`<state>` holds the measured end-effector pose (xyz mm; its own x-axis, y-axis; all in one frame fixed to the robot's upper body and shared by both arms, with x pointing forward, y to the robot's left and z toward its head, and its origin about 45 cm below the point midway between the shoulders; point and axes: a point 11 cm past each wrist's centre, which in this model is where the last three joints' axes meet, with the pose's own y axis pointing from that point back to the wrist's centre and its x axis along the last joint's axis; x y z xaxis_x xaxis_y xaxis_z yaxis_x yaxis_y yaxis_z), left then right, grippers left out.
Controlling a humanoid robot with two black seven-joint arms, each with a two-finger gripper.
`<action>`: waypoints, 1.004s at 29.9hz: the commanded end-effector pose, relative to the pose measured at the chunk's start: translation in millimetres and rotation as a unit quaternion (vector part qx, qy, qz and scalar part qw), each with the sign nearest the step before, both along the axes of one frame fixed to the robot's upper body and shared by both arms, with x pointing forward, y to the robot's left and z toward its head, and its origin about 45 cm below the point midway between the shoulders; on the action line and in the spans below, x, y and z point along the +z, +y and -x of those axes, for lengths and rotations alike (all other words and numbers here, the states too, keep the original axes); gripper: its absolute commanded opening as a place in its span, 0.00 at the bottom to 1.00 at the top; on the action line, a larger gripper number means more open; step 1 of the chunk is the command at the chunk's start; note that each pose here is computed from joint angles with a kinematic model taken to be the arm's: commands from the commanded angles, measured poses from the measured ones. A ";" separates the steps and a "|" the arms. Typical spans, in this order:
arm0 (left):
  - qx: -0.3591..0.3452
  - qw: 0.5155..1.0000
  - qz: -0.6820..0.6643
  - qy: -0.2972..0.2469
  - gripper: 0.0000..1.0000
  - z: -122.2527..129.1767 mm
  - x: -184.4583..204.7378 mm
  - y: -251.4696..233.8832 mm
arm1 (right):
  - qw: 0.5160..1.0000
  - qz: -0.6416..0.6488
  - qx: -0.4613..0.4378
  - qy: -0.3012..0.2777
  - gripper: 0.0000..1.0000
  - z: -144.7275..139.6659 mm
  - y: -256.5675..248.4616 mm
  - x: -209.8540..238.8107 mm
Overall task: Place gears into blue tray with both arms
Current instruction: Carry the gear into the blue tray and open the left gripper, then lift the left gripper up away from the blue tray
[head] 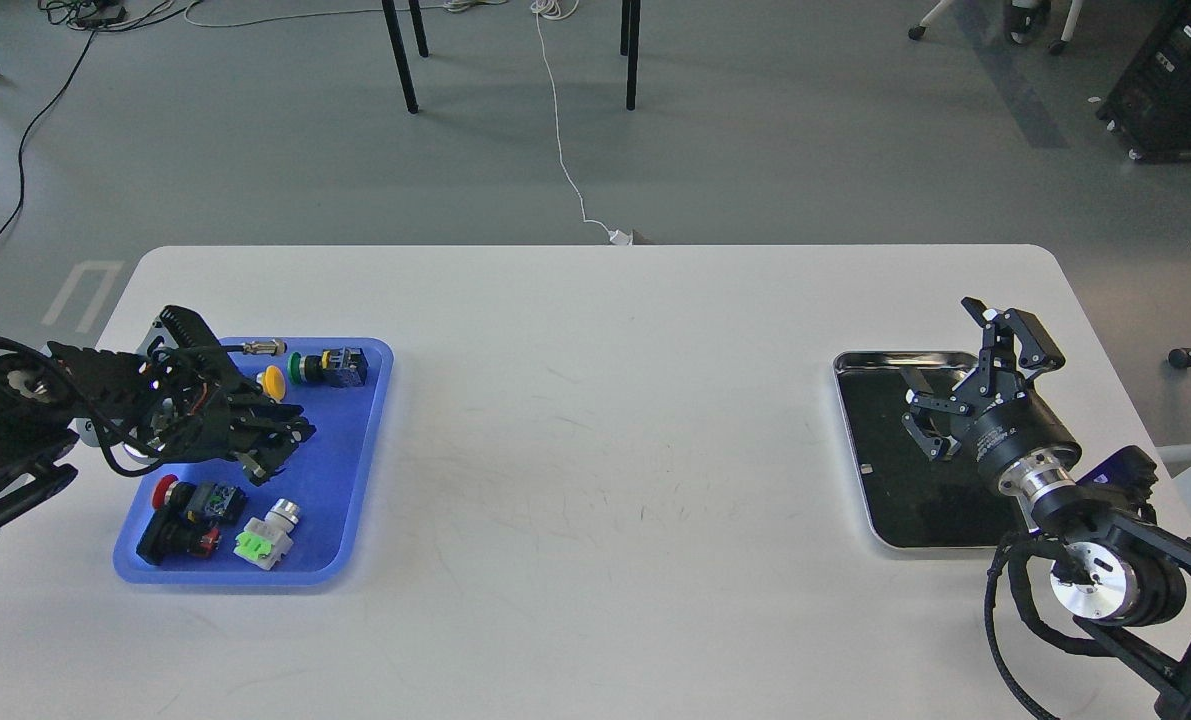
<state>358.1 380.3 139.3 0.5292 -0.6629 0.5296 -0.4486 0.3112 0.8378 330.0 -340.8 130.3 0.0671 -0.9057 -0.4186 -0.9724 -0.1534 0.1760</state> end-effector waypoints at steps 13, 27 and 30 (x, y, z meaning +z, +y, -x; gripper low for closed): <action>0.010 0.996 0.045 -0.076 0.79 -38.0 51.6 -14.6 | 1.000 0.000 -0.001 0.001 0.97 1.0 -0.3 -1.0; 0.257 0.722 0.643 0.001 0.98 -17.4 87.9 -115.1 | 1.000 -0.011 0.015 -0.008 0.99 -1.6 13.3 4.1; 0.321 0.624 0.713 -0.001 0.98 -10.1 74.6 -105.1 | 1.000 -0.011 0.017 -0.009 0.99 -2.3 14.4 5.0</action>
